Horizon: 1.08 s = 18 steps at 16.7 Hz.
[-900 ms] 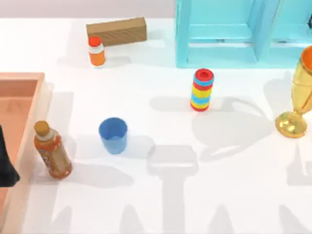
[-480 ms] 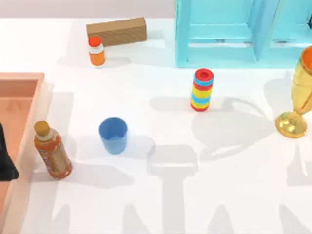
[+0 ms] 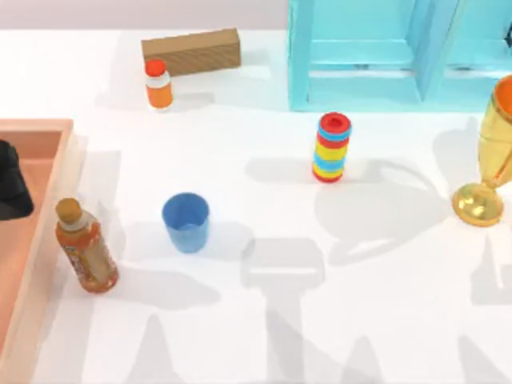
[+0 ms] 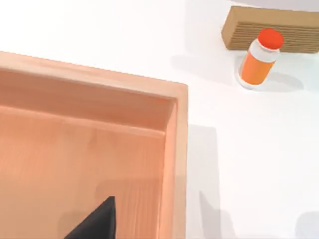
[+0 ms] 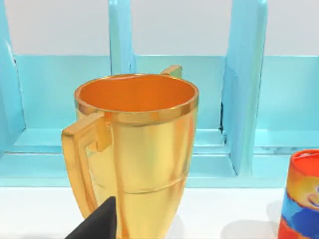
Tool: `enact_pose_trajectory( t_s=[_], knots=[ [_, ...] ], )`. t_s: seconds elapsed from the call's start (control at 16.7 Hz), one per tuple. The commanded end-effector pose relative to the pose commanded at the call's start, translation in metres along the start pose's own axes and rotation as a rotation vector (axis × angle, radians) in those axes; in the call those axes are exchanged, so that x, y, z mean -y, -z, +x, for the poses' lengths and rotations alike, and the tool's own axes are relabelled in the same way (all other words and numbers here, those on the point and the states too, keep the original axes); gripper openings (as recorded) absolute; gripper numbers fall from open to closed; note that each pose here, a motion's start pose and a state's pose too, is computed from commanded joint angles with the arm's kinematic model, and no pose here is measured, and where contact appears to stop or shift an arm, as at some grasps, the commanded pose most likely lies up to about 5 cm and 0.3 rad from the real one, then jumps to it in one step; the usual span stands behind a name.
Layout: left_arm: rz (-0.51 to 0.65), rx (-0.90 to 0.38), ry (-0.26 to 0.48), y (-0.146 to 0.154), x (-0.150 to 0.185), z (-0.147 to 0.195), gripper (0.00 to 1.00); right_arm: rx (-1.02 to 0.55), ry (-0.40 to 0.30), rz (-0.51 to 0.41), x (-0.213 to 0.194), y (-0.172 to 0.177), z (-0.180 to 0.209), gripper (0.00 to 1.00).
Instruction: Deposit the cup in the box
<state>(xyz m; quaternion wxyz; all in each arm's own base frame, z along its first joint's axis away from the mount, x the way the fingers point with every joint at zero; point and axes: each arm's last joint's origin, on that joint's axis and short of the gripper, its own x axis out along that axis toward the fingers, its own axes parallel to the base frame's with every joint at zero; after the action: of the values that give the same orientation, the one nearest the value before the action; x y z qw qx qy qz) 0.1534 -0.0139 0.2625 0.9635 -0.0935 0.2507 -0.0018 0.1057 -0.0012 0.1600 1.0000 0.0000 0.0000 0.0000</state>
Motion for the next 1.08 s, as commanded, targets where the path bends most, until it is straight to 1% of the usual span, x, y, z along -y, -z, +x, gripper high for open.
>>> enact_pose_trajectory(
  t_s=[0.18, 0.3, 0.42, 0.54, 0.72, 0.9, 1.08],
  knots=[
    [-0.048, -0.149, 0.017, -0.047, 0.023, 0.015, 1.00, 0.000, 0.000, 0.000, 0.000, 0.000, 0.000, 1.00],
    [-0.067, -0.252, 0.029, -0.075, 0.043, 0.032, 1.00, 0.000, 0.000, 0.000, 0.000, 0.000, 0.000, 1.00],
    [-0.073, -0.365, 0.036, -0.095, 0.067, 0.055, 1.00, 0.000, 0.000, 0.000, 0.000, 0.000, 0.000, 1.00],
    [-0.063, -0.490, 0.031, -0.105, 0.093, 0.083, 1.00, 0.000, 0.000, 0.000, 0.000, 0.000, 0.000, 1.00],
    [-0.019, -0.693, -0.004, -0.098, 0.135, 0.129, 1.00, 0.000, 0.000, 0.000, 0.000, 0.000, 0.000, 1.00],
    [0.053, -0.882, -0.061, -0.072, 0.171, 0.167, 1.00, 0.000, 0.000, 0.000, 0.000, 0.000, 0.000, 1.00],
    [0.124, -1.015, -0.112, -0.045, 0.195, 0.189, 1.00, 0.000, 0.000, 0.000, 0.000, 0.000, 0.000, 1.00]
  ],
)
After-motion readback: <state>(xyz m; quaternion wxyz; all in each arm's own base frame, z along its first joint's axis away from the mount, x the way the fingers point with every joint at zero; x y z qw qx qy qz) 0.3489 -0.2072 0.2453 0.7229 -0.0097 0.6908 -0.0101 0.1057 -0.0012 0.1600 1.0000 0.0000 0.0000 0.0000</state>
